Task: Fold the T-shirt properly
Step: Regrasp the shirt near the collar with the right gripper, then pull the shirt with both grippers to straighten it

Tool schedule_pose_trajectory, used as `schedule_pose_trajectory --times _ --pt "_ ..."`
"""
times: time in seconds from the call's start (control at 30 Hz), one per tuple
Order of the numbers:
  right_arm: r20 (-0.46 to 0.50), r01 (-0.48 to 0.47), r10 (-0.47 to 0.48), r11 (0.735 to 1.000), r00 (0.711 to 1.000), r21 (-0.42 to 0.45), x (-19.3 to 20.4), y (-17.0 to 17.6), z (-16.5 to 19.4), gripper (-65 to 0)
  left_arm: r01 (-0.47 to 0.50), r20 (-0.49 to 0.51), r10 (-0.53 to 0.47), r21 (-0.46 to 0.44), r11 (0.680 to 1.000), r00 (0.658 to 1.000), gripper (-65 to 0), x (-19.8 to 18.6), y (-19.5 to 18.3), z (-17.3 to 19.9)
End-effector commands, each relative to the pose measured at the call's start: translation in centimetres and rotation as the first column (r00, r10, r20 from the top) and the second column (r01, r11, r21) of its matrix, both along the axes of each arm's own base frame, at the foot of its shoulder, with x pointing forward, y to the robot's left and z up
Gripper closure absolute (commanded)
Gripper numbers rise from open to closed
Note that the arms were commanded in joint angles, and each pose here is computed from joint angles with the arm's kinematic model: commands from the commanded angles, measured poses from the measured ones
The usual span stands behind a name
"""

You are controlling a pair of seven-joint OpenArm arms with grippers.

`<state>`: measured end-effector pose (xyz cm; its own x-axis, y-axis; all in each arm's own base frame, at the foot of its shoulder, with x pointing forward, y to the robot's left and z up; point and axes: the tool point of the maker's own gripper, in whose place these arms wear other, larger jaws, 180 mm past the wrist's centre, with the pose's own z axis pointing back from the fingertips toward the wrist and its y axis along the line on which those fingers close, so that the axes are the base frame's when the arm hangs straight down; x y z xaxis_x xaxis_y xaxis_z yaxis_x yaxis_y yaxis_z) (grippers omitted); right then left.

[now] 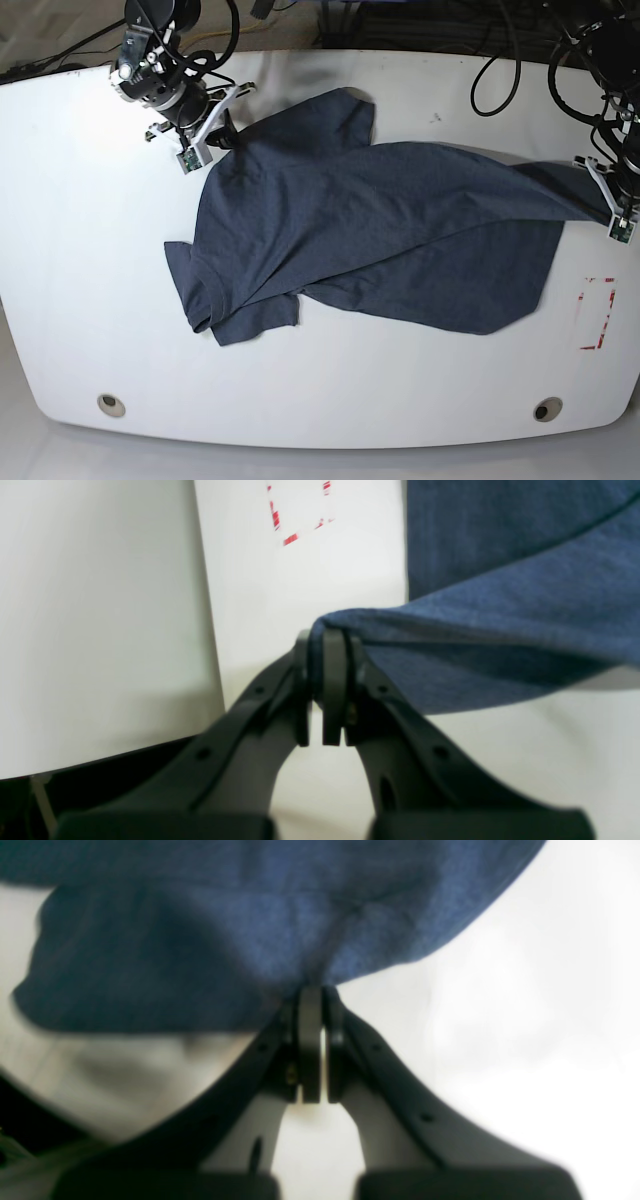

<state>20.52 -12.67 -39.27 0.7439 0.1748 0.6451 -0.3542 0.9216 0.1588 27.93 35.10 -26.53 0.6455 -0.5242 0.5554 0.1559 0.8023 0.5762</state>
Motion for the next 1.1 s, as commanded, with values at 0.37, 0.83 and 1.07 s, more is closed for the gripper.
schedule_pose_trajectory --times 0.37,0.83,1.07 --pt "-0.003 0.115 -0.116 0.991 0.993 -0.074 -2.5 -4.8 0.7 -10.1 0.040 0.024 -0.040 0.017 0.999 0.999 0.0 1.0 -0.9 0.9" --pt "-0.061 0.145 -0.135 0.967 0.989 0.209 0.9 -1.8 -1.2 -53.0 0.051 0.020 -0.052 0.017 0.999 0.998 0.0 1.1 -1.3 0.7" --pt "-0.102 0.164 -0.140 0.947 0.985 0.278 2.7 -0.9 -2.9 -45.3 0.047 0.018 -0.048 0.021 0.999 0.999 0.0 1.0 -1.1 0.8"
